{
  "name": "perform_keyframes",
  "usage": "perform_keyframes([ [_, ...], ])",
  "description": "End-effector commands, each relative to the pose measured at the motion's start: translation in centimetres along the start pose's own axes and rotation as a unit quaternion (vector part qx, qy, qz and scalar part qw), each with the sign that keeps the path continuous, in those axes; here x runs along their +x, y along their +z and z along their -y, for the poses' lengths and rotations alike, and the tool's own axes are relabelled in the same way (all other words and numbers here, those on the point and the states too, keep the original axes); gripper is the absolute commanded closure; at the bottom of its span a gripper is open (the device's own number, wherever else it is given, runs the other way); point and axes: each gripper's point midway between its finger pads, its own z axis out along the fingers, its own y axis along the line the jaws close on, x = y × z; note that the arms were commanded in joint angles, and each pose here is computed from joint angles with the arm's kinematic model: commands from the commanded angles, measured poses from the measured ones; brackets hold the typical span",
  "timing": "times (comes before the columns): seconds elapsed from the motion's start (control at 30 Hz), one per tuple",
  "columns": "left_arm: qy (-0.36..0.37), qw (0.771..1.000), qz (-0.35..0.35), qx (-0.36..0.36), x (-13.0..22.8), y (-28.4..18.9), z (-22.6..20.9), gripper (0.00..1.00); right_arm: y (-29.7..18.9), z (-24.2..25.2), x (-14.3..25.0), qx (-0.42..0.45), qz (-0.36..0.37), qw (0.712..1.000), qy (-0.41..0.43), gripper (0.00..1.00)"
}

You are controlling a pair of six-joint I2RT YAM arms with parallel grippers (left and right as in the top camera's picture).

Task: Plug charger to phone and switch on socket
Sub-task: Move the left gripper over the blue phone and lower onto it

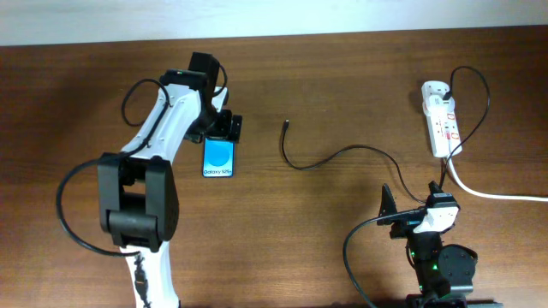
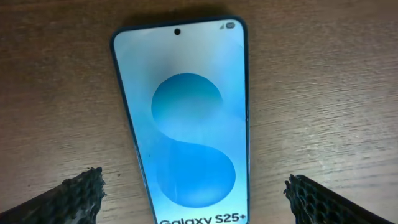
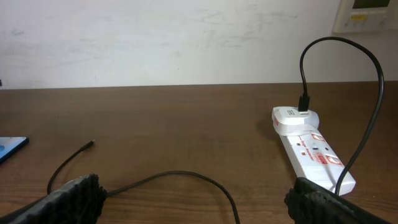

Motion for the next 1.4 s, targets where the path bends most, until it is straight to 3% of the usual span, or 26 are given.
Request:
perform_keyframes([
  [0.0, 0.01, 1.0, -0.022, -0.008, 0.3, 2.4, -0.1, 0.01, 0.0, -0.1, 0.3, -0.002, -0.003, 1.0, 0.003, 0.02],
  [0.3, 0.01, 0.998, -0.061, -0.011, 1.3, 6.5, -0.3, 0.01, 0.0, -0.1, 0.3, -0.002, -0.003, 1.0, 0.003, 0.02],
  [0.6, -0.013, 0.998, -0.063, -0.027, 1.4, 6.6, -0.8, 0.0, 0.0, -0.1, 0.3, -0.002, -0.003, 1.0, 0.003, 0.02],
  [0.7, -0.016, 0.998, -0.063, -0.023, 1.4, 6.6, -0.7, 0.07, 0.0, -0.1, 0.3, -0.002, -0.003, 1.0, 0.003, 0.02],
  [0.8, -0.016, 0.998, -0.063, -0.023, 1.4, 6.6, -0.7, 0.24, 0.0, -0.1, 0.3, -0.002, -0.003, 1.0, 0.003, 0.02],
  [1.03, -0.016, 0.998, -0.06, -0.024, 1.0, 5.9, -0.6, 0.26, 0.0, -0.1, 0.3, -0.002, -0.003, 1.0, 0.003, 0.02],
  [1.23, -0.016, 0.999, -0.043, -0.022, -1.5, 0.3, -0.3, 0.28, 0.0, -0.1, 0.3, -0.002, -0.003, 1.0, 0.003, 0.02],
  [1.3, -0.016, 0.999, -0.034, -0.012, -2.1, -1.0, 0.1, 0.39, 0.0, -0.1, 0.3, -0.002, -0.003, 1.0, 0.003, 0.02],
  [1.37, -0.015, 0.999, -0.028, -0.012, -2.5, -1.6, 0.3, 0.72, 0.0, -0.1, 0.3, -0.002, -0.003, 1.0, 0.003, 0.02],
])
